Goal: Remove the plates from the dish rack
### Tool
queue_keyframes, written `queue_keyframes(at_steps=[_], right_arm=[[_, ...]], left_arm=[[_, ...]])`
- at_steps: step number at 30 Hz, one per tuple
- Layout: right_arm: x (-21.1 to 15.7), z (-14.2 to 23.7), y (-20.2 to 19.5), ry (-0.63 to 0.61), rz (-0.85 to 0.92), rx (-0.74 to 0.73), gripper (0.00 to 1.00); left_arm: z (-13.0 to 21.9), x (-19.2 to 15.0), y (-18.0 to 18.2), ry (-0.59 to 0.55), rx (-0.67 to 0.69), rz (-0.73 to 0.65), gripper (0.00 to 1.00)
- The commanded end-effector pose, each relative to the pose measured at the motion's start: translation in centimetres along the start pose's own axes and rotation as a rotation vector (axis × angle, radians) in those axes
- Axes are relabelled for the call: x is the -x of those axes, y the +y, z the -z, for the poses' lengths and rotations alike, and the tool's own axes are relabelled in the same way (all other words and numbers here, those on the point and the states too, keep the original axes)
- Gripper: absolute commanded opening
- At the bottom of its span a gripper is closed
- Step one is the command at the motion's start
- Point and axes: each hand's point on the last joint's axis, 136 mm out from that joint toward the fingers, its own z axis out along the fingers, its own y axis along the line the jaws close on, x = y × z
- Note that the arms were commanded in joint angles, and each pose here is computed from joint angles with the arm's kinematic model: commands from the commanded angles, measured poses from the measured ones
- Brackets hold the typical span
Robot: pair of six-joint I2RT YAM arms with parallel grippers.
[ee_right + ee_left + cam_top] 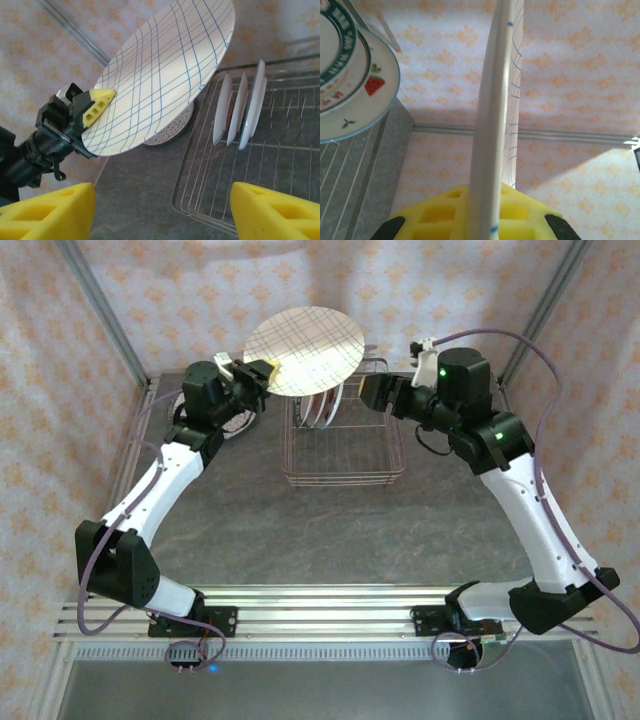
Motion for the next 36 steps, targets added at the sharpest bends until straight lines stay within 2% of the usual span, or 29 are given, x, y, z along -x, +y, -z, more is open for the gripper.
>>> queue_keyframes(at_steps=[1,4,8,16,26,36], right_arm=[[2.0,0.8,1.3,-0.118,0.163,0.017,0.72],[1.6,0.5,2.0,-0.129,0.221,0.039,0.75],[1.5,-0.1,1.6,-0.141,0.226,0.026,0.86],[2.1,-0.3,2.7,-0.171,0.242,0.071,0.99],[1.7,-1.0,3.9,-0.175,0.298,0.134,0.99],[1.6,-2.4,4.9,-0.207,0.349,0.173,0.99]], left_arm=[[2.1,0.8,-2.4,-0.016,-0.070,-0.061,0.00],[3.1,2.9,-1.7,-0.068,-0.049,-0.065,0.00],[4.6,5.5,0.2,-0.142,0.004,-0.080,0.00],[6.9,9.8,3.6,-0.273,0.053,-0.084,0.00],[8.6,14.8,7.1,-0.436,0.075,-0.096,0.00],[9.7,17.9,10.6,-0.559,0.130,-0.148,0.00]])
